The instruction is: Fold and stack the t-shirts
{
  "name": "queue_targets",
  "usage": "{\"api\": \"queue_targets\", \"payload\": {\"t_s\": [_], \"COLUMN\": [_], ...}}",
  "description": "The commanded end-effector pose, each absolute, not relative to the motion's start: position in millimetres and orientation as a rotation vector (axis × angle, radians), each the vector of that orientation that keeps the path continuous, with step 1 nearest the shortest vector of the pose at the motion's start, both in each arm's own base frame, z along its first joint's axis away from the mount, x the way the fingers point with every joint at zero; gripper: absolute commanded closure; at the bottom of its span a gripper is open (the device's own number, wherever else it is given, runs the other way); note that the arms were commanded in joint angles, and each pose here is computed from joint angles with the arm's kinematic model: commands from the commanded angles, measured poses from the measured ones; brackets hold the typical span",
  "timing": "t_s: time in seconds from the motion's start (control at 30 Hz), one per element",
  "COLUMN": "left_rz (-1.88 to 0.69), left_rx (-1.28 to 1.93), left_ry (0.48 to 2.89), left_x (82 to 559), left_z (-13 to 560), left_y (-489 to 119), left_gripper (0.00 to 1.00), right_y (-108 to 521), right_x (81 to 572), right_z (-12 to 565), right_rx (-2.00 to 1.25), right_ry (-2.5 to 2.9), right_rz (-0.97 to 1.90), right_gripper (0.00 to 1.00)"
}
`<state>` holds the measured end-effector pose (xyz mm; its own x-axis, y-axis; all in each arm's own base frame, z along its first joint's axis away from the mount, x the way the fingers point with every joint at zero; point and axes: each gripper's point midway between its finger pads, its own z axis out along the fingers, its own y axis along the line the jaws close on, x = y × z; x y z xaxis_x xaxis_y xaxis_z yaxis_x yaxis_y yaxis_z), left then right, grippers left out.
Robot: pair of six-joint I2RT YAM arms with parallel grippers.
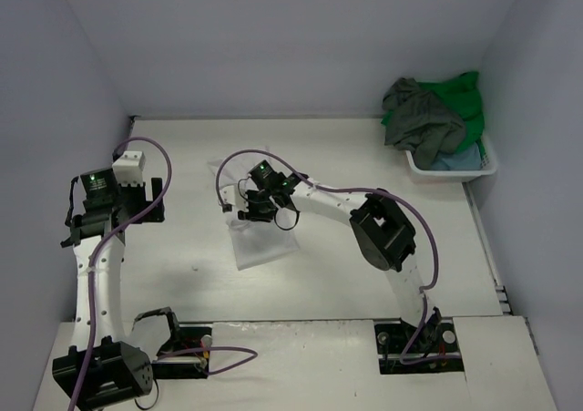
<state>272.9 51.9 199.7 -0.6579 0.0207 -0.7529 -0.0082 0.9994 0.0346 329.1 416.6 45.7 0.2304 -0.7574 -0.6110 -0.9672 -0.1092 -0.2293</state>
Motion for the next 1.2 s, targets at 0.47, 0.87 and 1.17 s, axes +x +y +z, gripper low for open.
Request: {"api": "queue_targets", "payload": {"t_s": [0.47,0.87,1.17], "left_rz": [0.01,-0.005,-0.018], "left_rx": [-0.005,-0.005,-0.004], "left_ry": [2.212,2.23,2.237], "left_x": [284,282,282], "left_z": [222,215,212], "left_y": [53,53,52], "left_gripper": [0.17,0.17,0.17], "right_y": [421,403,382], "right_x": [385,410,419], "right_z": [97,143,161], "right_rx": [-1.508,-1.255,-1.145], "right_ry": [1.54,1.559,1.575], "right_rz": [0.21,0.09,0.034], "right_gripper": [0.62,0.51,0.51]}}
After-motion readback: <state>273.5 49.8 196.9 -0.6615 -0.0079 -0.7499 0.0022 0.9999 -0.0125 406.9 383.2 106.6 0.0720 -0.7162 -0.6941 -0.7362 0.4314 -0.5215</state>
